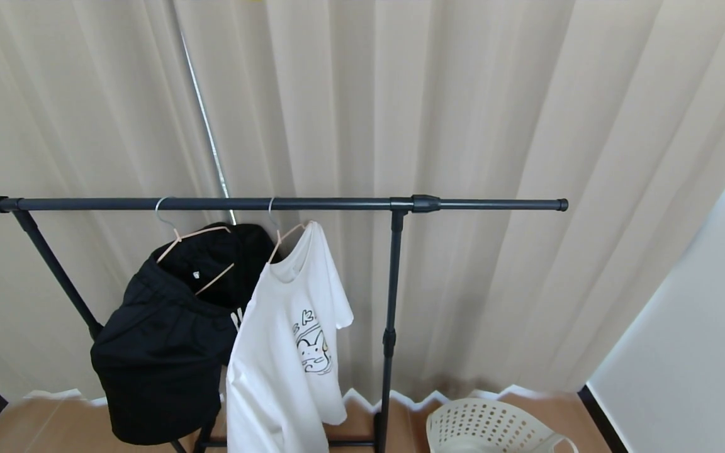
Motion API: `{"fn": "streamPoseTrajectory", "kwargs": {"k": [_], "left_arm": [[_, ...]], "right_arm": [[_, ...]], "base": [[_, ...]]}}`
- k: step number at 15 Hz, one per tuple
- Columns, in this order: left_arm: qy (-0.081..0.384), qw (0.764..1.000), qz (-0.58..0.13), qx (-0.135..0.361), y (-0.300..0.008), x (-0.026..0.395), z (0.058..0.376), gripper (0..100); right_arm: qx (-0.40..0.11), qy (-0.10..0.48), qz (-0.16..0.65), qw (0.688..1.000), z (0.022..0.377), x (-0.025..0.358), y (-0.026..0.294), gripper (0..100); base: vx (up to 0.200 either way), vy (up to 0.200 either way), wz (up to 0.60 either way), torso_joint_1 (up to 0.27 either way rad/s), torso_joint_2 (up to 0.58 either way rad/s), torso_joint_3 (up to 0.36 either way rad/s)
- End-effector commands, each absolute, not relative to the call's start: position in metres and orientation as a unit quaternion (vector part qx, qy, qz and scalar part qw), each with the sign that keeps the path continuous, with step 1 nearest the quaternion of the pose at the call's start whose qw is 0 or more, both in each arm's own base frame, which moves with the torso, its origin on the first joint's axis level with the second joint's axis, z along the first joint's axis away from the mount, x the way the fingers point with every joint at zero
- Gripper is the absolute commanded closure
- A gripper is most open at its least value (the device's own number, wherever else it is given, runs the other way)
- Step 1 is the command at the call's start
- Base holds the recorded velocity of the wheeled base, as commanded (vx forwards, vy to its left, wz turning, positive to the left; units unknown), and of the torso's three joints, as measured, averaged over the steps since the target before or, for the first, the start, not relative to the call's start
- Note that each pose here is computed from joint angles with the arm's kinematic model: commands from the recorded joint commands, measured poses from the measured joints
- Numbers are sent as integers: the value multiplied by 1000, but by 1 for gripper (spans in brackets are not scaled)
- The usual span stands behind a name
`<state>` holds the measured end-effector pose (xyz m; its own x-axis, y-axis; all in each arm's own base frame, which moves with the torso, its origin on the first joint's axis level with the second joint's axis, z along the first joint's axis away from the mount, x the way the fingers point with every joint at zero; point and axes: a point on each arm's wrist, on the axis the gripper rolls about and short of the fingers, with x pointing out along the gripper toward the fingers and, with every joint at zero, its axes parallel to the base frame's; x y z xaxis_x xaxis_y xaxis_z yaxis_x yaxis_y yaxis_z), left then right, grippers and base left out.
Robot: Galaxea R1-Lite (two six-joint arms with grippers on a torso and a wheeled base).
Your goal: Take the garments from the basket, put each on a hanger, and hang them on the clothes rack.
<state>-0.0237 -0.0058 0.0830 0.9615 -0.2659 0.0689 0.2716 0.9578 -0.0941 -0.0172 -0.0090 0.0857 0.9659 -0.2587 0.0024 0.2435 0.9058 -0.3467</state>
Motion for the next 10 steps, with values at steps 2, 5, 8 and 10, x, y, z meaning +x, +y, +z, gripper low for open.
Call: {"fn": "streamPoseTrajectory", "kwargs": {"k": [2,5,8,10], "left_arm": [[-29,989,-136,-53,-6,-24,83,0],[-29,989,-136,-53,-6,-24,83,0],[-28,989,-135,-55,-6,-24,83,0],[-28,989,-134,-57,-6,-24,83,0]], "right_arm": [[-162,-39,6,986,85,-22,0,0],[-46,3,104,994,74,-23,4,0],[-45,3,96,994,74,-23,4,0],[-44,3,96,994,74,-23,4,0]], "base": [[0,0,0,0,0,0],[0,0,0,0,0,0],[0,0,0,0,0,0],[0,0,0,0,0,0]]}}
